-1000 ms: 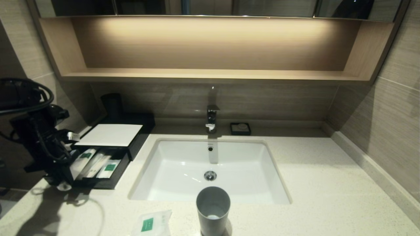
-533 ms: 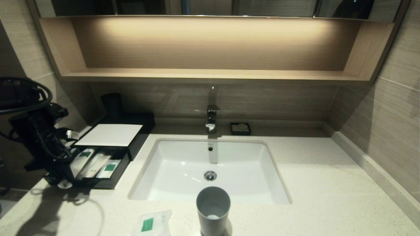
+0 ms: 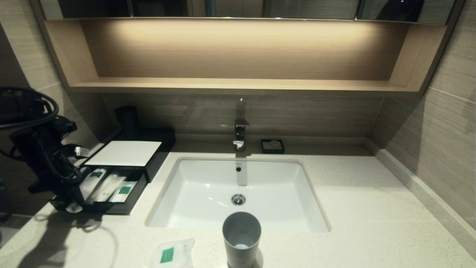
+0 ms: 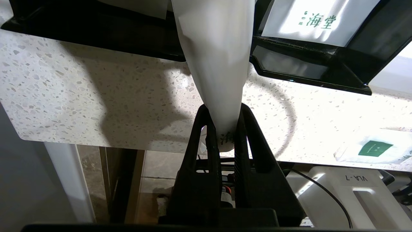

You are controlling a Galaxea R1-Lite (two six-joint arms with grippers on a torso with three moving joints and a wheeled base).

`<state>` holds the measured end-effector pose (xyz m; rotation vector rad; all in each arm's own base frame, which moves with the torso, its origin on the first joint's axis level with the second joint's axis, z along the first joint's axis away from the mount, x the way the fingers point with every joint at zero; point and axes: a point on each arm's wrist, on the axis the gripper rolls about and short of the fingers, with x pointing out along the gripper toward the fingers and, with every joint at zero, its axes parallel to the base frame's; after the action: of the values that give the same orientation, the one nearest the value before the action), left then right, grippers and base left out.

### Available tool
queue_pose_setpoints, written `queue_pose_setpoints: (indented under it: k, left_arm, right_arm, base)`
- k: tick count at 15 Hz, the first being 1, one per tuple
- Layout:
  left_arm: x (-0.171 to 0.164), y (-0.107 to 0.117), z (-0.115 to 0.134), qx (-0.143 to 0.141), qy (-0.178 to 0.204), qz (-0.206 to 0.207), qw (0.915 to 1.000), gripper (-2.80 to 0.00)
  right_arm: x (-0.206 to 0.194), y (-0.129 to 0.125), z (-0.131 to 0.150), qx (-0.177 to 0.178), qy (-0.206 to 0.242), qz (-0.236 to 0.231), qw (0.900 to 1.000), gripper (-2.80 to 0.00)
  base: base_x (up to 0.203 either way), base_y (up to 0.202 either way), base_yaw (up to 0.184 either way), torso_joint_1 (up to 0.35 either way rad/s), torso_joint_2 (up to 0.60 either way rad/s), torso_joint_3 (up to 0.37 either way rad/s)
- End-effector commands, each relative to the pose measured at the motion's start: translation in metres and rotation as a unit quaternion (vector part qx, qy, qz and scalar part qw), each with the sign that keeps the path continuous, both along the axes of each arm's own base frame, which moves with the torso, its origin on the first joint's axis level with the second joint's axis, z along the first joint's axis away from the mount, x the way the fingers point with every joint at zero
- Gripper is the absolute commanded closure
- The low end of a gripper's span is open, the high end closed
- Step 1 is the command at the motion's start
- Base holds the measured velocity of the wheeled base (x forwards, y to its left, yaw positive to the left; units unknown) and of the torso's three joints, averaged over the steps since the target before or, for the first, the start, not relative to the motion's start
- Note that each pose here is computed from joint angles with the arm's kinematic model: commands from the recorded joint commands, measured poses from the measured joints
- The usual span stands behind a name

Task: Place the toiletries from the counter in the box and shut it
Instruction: Place the bathroom toiletry into the drawer

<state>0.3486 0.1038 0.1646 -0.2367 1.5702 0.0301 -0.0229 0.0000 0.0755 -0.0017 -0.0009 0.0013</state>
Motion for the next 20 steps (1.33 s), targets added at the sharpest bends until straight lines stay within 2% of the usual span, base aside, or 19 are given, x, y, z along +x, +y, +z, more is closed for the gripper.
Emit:
queue_pose_setpoints:
  k: [1, 7, 20]
  left_arm:
    - [0.001, 0.0, -0.004, -0.002, 0.008, -0.003, 1.0, 0.0]
    - [0.005, 0.002, -0.012, -0.004, 0.013, -0.002, 0.9999, 0.0]
    - [0.019, 0.002, -0.019, 0.007, -0.028, -0.003, 0.9996, 0.0]
  right_arm:
    - [0.0, 0.0, 0.0, 0.0, 0.001, 0.0, 1.0, 0.0]
    - [0.0, 0.0, 0.0, 0.0, 0.0, 0.0, 1.0, 0.0]
    - [0.0, 0.0, 0.0, 0.0, 0.001, 0.0, 1.0, 0.0]
  base:
    - [0.0, 0.0, 0.0, 0.0, 0.0, 0.0]
    - [0.0, 0.0, 0.0, 0.0, 0.0, 0.0]
    - [0.0, 0.0, 0.0, 0.0, 0.0, 0.0]
